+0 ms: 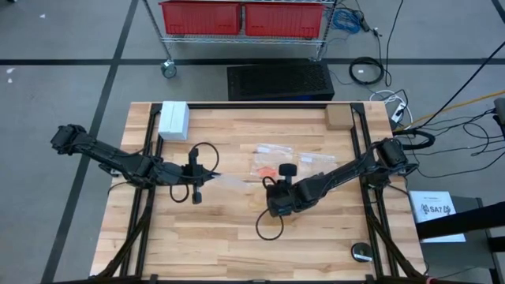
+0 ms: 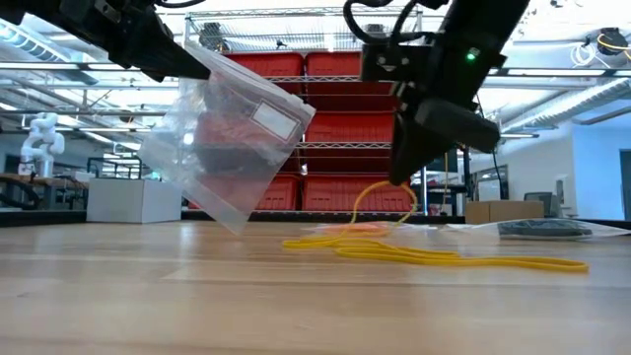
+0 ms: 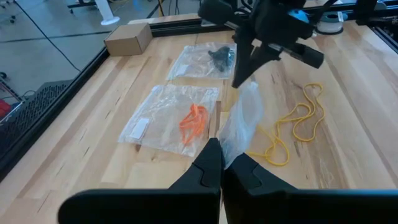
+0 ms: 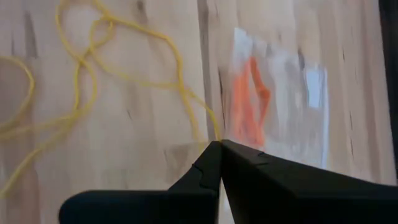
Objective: Sort rubber bands
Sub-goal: Put the yellow rubber band into the transparent zip bag
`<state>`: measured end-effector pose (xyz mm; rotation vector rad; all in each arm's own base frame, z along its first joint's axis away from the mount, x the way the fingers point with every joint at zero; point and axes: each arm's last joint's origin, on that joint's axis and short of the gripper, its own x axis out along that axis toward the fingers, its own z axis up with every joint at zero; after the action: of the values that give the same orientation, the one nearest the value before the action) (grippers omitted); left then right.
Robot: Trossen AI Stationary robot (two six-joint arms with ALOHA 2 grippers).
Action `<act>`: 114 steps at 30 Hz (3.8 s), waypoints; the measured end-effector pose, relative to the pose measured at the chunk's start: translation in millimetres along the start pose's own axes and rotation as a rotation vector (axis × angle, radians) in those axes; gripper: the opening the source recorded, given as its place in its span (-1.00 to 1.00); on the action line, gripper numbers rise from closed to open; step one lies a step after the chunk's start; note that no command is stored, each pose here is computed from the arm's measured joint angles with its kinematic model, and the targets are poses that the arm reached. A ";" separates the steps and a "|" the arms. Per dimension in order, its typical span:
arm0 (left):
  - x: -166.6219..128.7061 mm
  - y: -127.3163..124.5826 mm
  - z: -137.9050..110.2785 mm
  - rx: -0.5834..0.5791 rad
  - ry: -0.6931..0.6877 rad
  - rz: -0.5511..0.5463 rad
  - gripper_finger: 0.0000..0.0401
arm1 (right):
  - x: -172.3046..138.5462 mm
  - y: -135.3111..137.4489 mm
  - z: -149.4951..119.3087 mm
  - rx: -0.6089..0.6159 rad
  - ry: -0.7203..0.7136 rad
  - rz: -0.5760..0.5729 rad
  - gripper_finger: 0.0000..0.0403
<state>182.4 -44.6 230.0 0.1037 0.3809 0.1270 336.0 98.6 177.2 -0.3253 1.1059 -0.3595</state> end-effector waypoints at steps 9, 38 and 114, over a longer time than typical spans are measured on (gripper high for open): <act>0.0 0.0 0.0 0.002 0.000 0.000 -1.00 | 2.3 1.4 7.9 0.023 -0.039 0.130 -1.00; -0.1 0.0 -0.4 0.003 0.004 0.000 -1.00 | 53.1 -18.8 22.4 0.486 0.016 0.323 0.07; -0.1 -0.1 2.5 -0.042 -0.025 -0.001 -1.00 | -36.0 -10.4 101.1 0.073 -0.626 -0.086 -1.00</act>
<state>183.2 -44.9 232.3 0.0631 0.3533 0.1326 412.1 112.7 252.3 -0.3876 0.4656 -0.3408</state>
